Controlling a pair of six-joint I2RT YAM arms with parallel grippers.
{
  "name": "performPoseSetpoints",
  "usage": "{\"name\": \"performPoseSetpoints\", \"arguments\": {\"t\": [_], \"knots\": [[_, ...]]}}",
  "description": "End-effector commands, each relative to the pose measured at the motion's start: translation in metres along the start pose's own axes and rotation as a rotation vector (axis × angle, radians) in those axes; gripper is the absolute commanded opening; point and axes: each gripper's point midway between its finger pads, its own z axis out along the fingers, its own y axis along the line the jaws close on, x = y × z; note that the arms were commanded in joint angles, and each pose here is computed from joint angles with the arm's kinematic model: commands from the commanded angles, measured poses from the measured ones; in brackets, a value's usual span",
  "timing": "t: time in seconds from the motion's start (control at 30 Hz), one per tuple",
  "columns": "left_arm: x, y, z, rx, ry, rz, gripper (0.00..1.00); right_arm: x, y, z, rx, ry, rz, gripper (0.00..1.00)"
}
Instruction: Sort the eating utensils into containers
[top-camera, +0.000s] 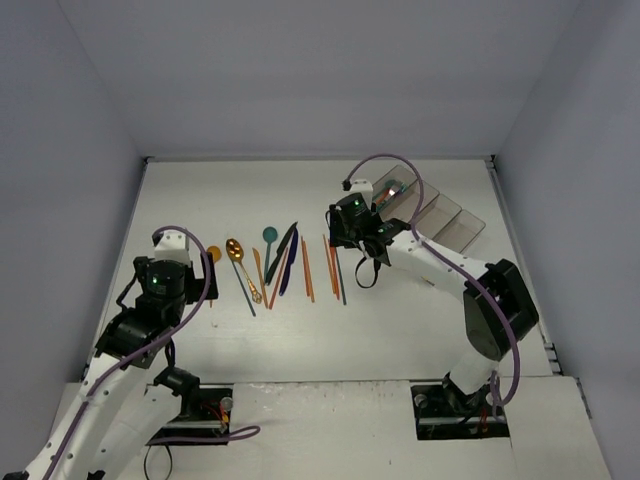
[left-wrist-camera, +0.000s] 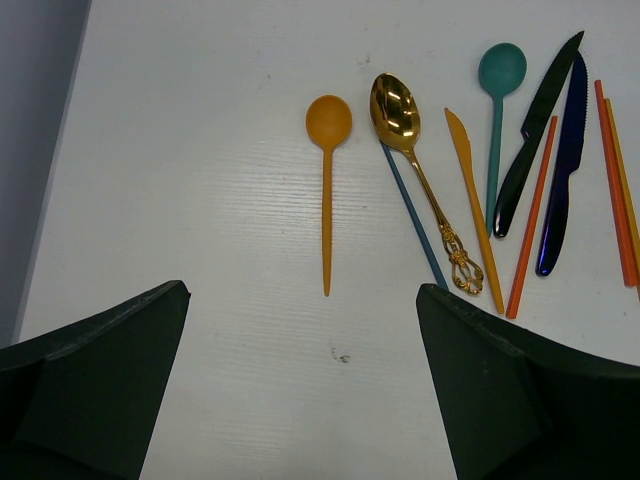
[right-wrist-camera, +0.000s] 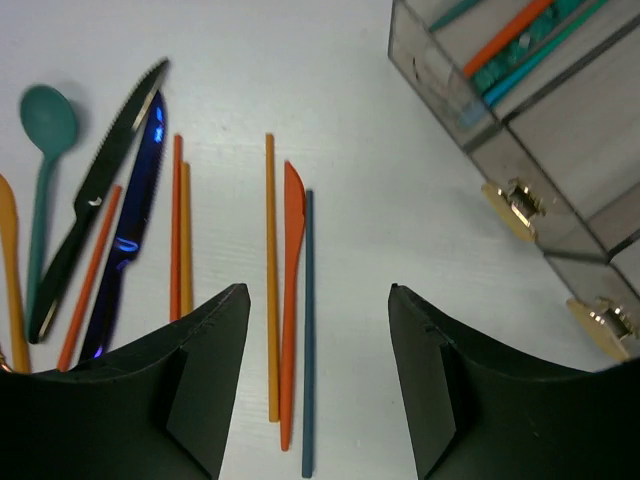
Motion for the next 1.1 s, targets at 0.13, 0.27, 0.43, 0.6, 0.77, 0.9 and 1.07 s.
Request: {"name": "performPoseSetpoints", "arguments": {"t": [0.13,0.27,0.43,0.6,0.77,0.9,1.07], "knots": [[-0.021,-0.007,0.002,0.022,-0.060,-0.014,0.97,0.058,-0.008,0.012,0.043,0.116,0.018,0.48],[-0.021,-0.007,0.003,0.020,-0.058,-0.012,0.97,0.080,-0.003,0.018,0.035,0.171,-0.003,0.44],[-0.021,-0.007,0.003,0.023,-0.055,-0.011,0.97,0.097,-0.001,0.025,0.044,0.212,-0.007,0.42],[-0.020,-0.007,0.004,0.023,-0.054,-0.011,0.97,0.107,0.001,0.029,0.055,0.231,-0.020,0.42],[-0.020,-0.007,0.003,0.022,-0.055,-0.011,0.97,0.117,-0.002,0.035,0.080,0.249,-0.032,0.37],[-0.021,-0.006,0.003,0.019,-0.058,-0.013,0.97,0.126,-0.011,0.036,0.111,0.259,-0.038,0.23],[-0.021,-0.006,0.003,0.018,-0.059,-0.013,0.97,0.129,-0.018,0.034,0.122,0.267,-0.039,0.03]]}}
